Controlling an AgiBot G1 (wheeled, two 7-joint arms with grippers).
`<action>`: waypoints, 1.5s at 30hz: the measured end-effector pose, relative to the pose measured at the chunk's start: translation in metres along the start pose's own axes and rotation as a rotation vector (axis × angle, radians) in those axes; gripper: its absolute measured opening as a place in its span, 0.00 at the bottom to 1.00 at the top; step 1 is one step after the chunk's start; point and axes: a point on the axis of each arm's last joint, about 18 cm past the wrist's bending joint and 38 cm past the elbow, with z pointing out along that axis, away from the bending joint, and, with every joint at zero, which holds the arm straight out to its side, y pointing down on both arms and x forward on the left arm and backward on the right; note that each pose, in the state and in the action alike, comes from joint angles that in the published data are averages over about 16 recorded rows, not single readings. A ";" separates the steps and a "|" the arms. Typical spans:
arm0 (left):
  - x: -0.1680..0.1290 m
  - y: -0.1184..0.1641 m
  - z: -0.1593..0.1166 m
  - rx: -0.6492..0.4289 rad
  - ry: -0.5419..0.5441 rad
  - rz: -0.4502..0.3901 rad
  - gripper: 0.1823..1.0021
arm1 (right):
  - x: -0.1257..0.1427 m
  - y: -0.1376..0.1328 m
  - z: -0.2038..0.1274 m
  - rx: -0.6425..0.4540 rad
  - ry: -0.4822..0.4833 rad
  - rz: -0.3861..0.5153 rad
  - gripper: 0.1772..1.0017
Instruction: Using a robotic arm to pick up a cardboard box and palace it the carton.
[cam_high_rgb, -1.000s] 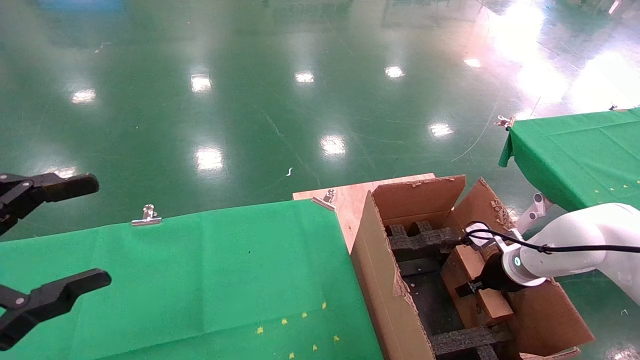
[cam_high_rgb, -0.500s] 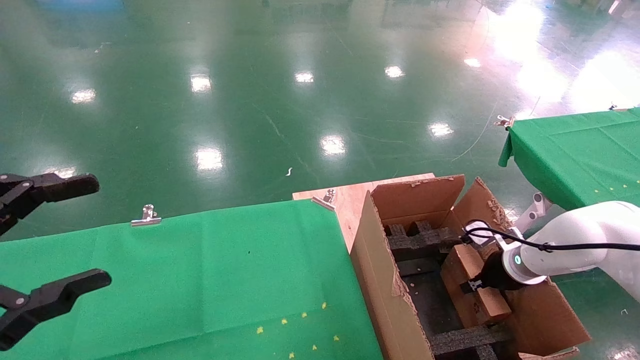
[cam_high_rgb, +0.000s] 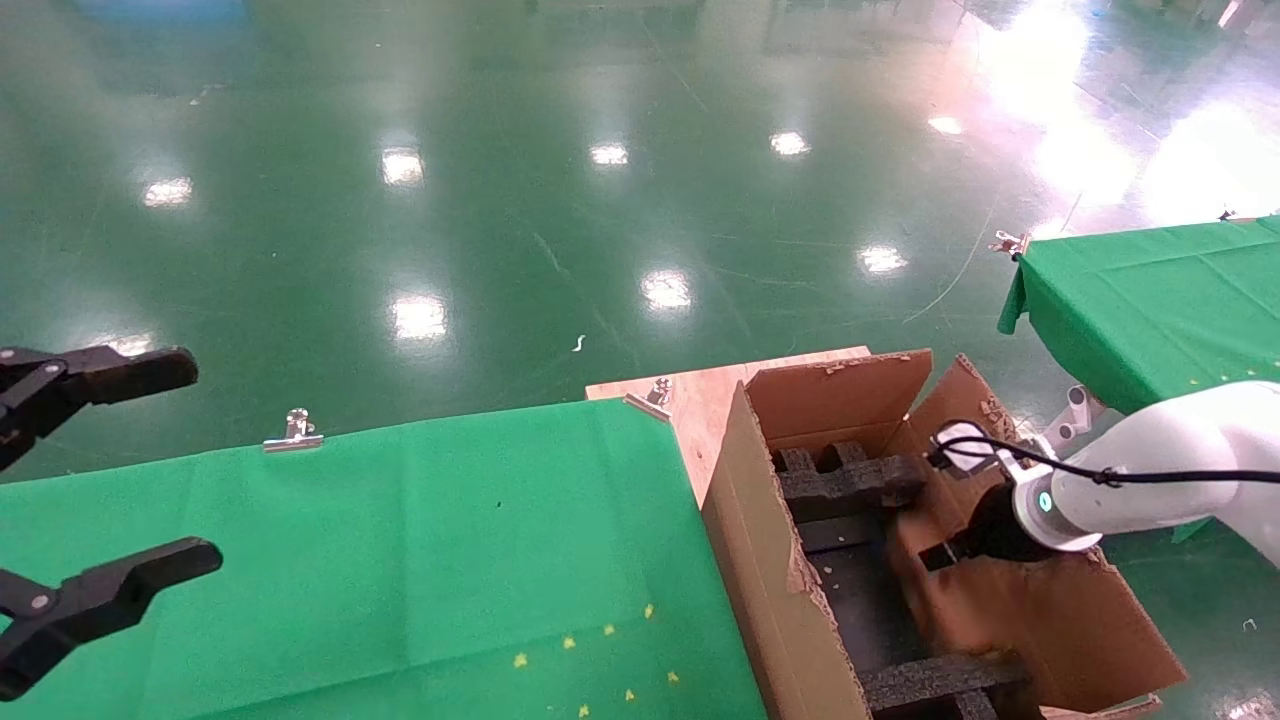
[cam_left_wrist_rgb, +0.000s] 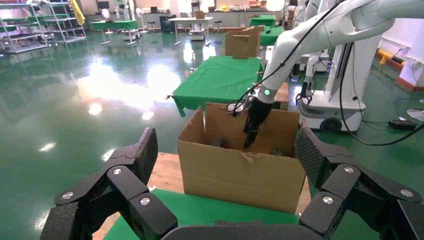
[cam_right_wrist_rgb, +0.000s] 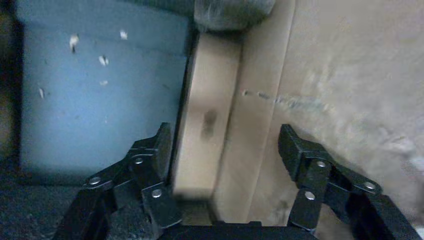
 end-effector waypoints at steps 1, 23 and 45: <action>0.000 0.000 0.000 0.000 0.000 0.000 1.00 | 0.001 -0.004 -0.003 0.011 0.000 -0.001 0.64; 0.000 0.000 0.000 0.000 0.000 0.000 1.00 | -0.039 -0.125 -0.189 0.449 -0.288 -0.122 0.98; 0.000 0.000 0.000 0.000 -0.001 0.000 1.00 | -0.076 -0.123 -0.237 0.540 -0.504 -0.184 1.00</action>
